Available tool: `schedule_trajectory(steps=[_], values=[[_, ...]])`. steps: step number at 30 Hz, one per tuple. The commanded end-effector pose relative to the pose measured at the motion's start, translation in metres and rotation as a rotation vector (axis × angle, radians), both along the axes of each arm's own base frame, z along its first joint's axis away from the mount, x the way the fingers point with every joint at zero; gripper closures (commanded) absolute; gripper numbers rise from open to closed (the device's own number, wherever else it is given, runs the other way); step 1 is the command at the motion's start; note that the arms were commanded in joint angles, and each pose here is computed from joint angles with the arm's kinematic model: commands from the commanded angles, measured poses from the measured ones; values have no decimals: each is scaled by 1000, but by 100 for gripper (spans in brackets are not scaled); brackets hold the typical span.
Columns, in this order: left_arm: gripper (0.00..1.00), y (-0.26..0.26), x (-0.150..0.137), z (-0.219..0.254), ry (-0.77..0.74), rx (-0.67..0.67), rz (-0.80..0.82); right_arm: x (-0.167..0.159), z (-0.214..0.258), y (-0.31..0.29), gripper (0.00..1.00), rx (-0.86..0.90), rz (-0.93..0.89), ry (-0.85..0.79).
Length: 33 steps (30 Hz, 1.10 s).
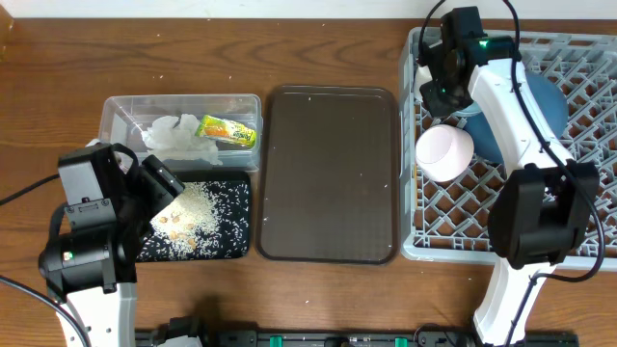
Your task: Sort waste into correct bins and load items into the dishwasher rack
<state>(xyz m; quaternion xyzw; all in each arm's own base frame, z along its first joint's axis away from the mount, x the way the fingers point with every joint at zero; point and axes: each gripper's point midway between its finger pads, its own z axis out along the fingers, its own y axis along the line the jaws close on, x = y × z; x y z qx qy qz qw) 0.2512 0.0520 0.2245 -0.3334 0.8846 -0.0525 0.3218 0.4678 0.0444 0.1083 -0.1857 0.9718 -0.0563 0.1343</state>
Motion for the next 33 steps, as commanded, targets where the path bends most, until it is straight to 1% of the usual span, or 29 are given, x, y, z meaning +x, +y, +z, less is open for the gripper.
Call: schedule_trajectory(steps=[1, 2, 5, 7, 9, 11, 14, 15, 18, 21, 25, 29, 33], values=[[15, 3, 0, 3, -4, 14, 8, 3, 7, -7, 95, -19, -9, -21], [15, 3, 0, 3, -4, 14, 8, 4, 11, -7, 98, -17, -9, -30], [15, 3, 0, 3, -4, 14, 8, 8, 28, -6, 99, 0, -32, -72], [15, 3, 0, 3, -4, 14, 8, 8, 42, 2, 99, 49, -27, -97], [15, 3, 0, 3, -4, 14, 8, 5, 60, 17, 99, 139, 4, -125], [15, 3, 0, 3, -4, 14, 8, 0, 82, 35, 99, 255, 45, -155], [15, 3, 0, 3, -4, 14, 8, -14, 121, 64, 99, 481, 128, -189], [15, 3, 0, 3, -4, 14, 8, -23, 139, 74, 99, 586, 165, -194], [15, 3, 0, 3, -4, 14, 8, -47, 180, 89, 99, 805, 238, -199], [15, 3, 0, 3, -4, 14, 8, -67, 214, 88, 99, 955, 275, -213], [15, 3, 0, 3, -4, 14, 8, -76, 240, 76, 99, 1088, 328, -256], [15, 3, 0, 3, -4, 14, 8, -68, 248, 55, 99, 1180, 324, -292], [15, 3, 0, 3, -4, 14, 8, -53, 249, 40, 99, 1271, 355, -331]])
